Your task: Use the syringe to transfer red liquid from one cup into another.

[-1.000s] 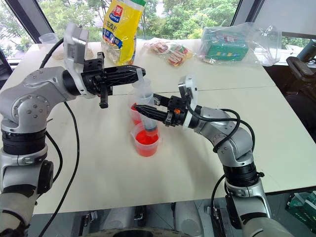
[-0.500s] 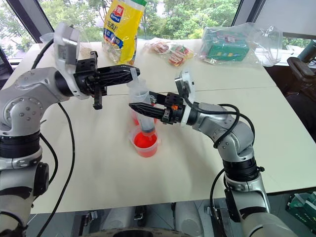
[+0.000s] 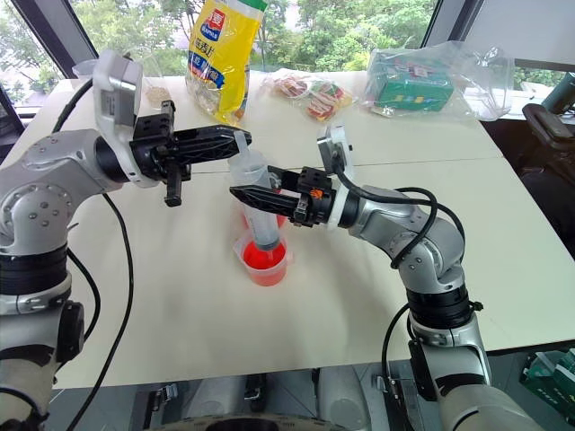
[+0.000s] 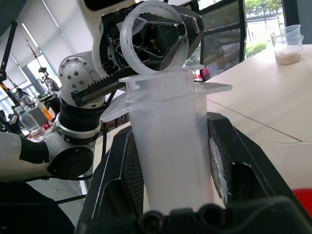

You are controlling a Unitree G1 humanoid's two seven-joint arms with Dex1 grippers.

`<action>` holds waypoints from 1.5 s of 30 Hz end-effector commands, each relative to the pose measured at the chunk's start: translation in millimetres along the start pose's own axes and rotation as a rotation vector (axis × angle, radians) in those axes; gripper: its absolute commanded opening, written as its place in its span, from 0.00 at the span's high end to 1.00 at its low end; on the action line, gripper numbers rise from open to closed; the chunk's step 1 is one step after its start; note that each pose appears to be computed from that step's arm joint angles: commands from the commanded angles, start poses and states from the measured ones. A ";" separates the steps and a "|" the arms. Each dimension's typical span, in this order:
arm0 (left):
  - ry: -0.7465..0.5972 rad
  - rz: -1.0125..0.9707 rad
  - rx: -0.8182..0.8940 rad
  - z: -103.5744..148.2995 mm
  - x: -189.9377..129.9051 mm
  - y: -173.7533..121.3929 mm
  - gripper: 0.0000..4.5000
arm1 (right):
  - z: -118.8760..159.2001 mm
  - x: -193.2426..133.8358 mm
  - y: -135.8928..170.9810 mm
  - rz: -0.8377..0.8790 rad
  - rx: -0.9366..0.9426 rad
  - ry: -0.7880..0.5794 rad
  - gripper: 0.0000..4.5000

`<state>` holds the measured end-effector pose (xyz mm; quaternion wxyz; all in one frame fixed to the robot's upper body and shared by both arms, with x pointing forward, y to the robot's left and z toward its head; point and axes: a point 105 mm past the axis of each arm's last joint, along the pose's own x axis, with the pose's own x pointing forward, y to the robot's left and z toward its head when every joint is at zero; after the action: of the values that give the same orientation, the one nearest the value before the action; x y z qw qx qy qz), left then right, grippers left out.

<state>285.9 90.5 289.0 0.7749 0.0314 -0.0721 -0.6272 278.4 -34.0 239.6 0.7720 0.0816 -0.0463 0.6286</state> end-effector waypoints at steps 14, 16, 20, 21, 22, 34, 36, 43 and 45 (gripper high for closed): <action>0.076 -0.007 -0.046 -9.4 -2.6 -4.9 0.69 | 48.9 0.2 16.4 0.048 -0.128 -0.157 0.68; 0.069 0.024 -0.034 -2.6 -8.0 0.5 0.46 | 46.0 0.6 17.0 0.051 -0.116 -0.149 0.68; 0.059 0.085 -0.020 4.4 -17.7 7.6 0.02 | 43.0 1.7 16.0 0.046 -0.101 -0.141 0.68; 0.061 0.097 -0.017 4.9 -20.1 8.2 0.01 | 43.0 1.9 15.6 0.045 -0.097 -0.141 0.68; 0.066 0.107 -0.013 5.3 -22.5 8.6 0.01 | 42.9 2.1 15.2 0.044 -0.094 -0.140 0.68; 0.117 0.201 0.000 3.3 -55.8 5.3 0.01 | 63.5 -4.3 -8.4 -0.074 -0.017 -0.139 0.68; 0.116 0.205 -0.001 0.7 -55.0 5.8 0.01 | 77.1 -11.4 -29.5 -0.189 0.003 -0.113 0.68; 0.124 0.198 0.000 -14.5 -49.8 2.2 0.01 | 45.0 -78.7 -103.4 -0.642 0.247 0.342 0.68; 0.137 0.198 0.006 -20.0 -48.8 1.1 0.01 | 21.3 -100.0 -113.7 -0.730 0.317 0.461 0.68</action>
<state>285.0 142.0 258.3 0.8410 0.0460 0.0001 -0.5390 369.2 -150.4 247.8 0.9138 0.0774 0.2191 0.3330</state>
